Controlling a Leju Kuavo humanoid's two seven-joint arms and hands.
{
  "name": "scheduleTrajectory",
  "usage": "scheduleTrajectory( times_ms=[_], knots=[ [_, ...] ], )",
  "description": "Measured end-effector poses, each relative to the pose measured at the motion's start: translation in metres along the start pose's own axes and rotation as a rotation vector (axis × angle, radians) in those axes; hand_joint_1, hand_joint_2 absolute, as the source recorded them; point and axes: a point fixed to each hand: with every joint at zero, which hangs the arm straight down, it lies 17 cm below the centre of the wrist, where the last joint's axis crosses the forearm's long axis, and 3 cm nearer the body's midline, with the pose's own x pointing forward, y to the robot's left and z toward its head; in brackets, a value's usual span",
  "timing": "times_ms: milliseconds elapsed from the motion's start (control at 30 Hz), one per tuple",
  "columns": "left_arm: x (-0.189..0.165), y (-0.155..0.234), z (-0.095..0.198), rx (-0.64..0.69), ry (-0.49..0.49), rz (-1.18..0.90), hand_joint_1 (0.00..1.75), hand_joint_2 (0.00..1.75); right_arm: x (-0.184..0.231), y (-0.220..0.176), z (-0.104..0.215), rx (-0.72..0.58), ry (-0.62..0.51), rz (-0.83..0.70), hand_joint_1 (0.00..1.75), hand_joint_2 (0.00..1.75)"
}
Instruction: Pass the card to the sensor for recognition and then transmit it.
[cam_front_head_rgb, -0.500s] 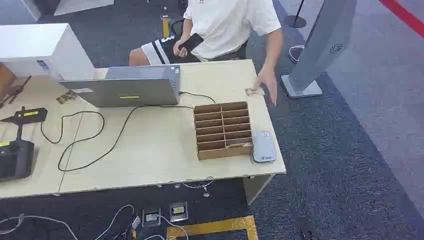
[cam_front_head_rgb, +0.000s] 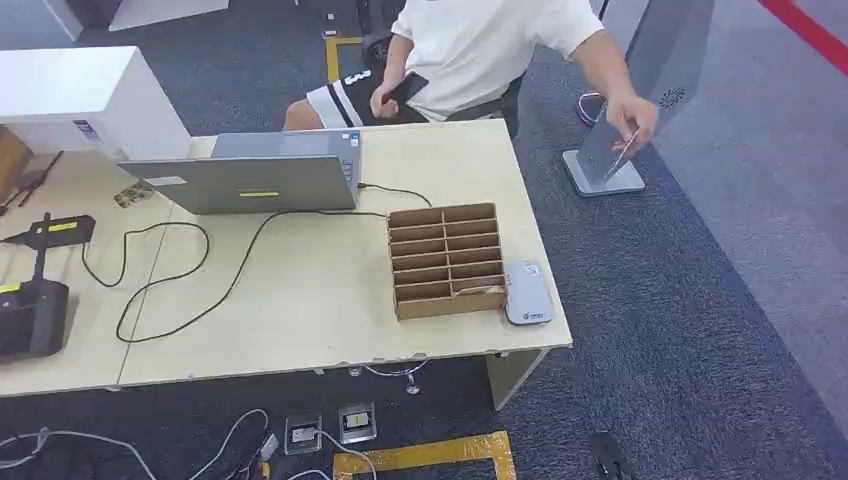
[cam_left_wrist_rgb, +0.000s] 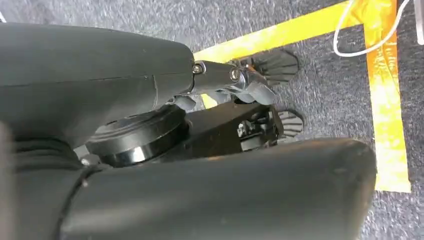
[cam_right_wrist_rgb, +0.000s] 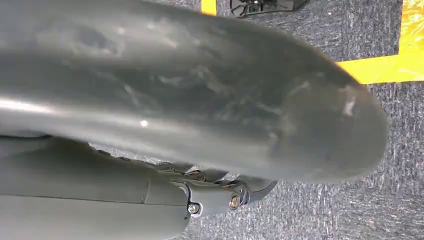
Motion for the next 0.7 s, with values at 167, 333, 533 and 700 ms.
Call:
scheduleTrajectory(
  times_ms=[167,333,533,700],
  knots=[
    [0.003,0.003,0.003,-0.008,-0.008,0.041,0.0,0.0,0.005,-0.002,-0.001,-0.006,-0.006,0.001,0.0,0.0],
    [0.004,0.002,0.004,-0.016,-0.019,0.075,0.0,0.0,0.008,-0.018,-0.003,-0.064,-0.021,-0.038,0.0,0.0],
    [0.002,0.013,0.007,-0.001,-0.011,0.078,0.0,0.0,0.043,-0.137,-0.008,-0.33,-0.124,-0.179,0.0,1.75],
    [0.04,0.044,0.018,0.073,-0.228,0.047,0.0,0.0,0.094,-0.272,0.017,-0.607,-0.292,-0.345,0.0,1.75]
  ],
)
